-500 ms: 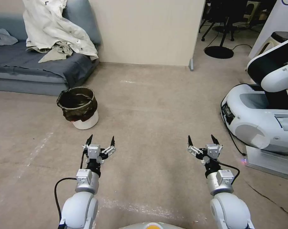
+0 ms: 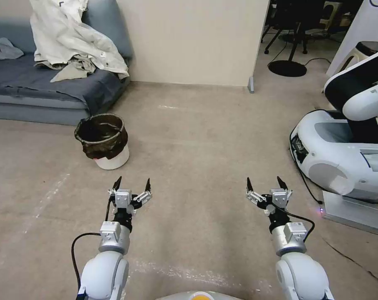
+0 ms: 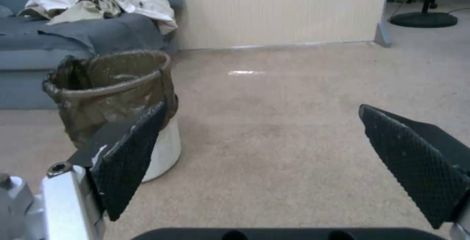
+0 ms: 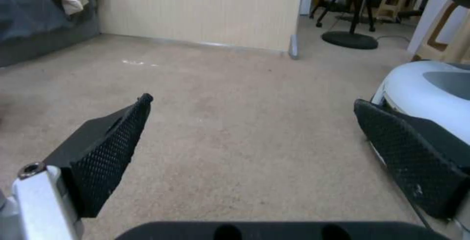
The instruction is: Pick up the trash can from the floor.
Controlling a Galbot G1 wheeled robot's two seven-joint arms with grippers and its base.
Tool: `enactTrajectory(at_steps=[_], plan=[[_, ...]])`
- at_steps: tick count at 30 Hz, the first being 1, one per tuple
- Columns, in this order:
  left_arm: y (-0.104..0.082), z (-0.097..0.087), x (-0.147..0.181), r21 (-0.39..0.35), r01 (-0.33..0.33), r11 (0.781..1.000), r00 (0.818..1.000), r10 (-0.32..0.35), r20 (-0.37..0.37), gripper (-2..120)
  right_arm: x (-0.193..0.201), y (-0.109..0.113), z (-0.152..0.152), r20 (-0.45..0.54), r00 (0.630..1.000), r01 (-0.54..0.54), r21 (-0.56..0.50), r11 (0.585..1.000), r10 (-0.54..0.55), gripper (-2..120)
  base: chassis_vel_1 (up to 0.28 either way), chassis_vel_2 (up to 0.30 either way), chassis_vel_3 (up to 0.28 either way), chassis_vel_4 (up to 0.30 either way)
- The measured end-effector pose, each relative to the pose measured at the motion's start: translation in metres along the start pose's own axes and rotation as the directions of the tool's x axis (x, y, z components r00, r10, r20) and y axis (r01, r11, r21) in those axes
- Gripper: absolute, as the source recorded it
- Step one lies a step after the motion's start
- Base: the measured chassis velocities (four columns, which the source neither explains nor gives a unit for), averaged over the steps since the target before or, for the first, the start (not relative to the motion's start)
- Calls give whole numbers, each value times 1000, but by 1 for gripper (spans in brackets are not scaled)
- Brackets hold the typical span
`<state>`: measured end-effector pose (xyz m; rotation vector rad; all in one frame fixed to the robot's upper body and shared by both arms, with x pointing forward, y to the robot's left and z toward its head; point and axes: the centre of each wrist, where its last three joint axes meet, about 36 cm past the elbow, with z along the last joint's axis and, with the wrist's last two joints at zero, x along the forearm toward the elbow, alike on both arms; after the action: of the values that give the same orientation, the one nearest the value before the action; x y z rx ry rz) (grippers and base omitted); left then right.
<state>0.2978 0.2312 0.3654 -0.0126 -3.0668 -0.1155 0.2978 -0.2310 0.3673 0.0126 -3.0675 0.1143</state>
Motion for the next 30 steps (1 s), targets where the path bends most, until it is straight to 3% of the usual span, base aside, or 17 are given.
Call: enactTrajectory(at_steps=[4, 6, 7, 9, 10, 11, 12, 14, 19, 30], plan=[[0, -1, 0, 1, 1, 1000, 1000, -1, 0, 98, 2, 1, -19, -1, 1000, 0, -9, 1000, 0, 100, 0, 0, 0, 0], [-1, -10, 1, 21, 5, 1000, 1000, -5, 7, 99, 5, 1, -44, -2, 1000, 2, -20, 1000, -2, 100, 0, 0, 0, 0], [-3, -26, 2, 55, 13, 998, 1000, -14, 20, 99, 10, 2, -64, -4, 1000, 5, -30, 1000, -5, 100, 0, 0, 0, 0], [-4, -33, 3, 72, 17, 997, 999, -19, 26, 100, 12, 2, -72, -4, 1000, 5, -34, 999, -6, 100, 0, 0, 0, 0], [-6, -50, 6, 112, 23, 993, 999, -27, 36, 100, 16, 2, -87, -1, 1000, 9, -41, 999, -9, 100, 0, 0, 0, 0], [-7, -68, 10, 151, 28, 988, 998, -35, 47, 100, 18, 1, -89, 0, 1000, 21, -39, 999, -21, 100, 0, 0, 0, 0], [-7, -68, 10, 151, 28, 988, 998, -35, 47, 100, 18, 1, -89, 0, 1000, 21, -39, 999, -21, 100, 0, 0, 0, 0], [-5, -90, 18, 200, 35, 979, 997, -50, 67, 100, 19, 0, -87, 5, 999, 35, -31, 999, -35, 100, 0, 0, 0, 0], [3, -88, 24, 192, 59, 980, 995, -73, 65, 99, 21, -2, -78, 12, 999, 50, -19, 999, -50, 100, 0, 0, 0, 0], [10, -82, 27, 169, 48, 984, 998, -56, 42, 100, 22, -6, -68, 27, 998, 56, -41, 998, -55, 100, 0, 0, 0, 0]])
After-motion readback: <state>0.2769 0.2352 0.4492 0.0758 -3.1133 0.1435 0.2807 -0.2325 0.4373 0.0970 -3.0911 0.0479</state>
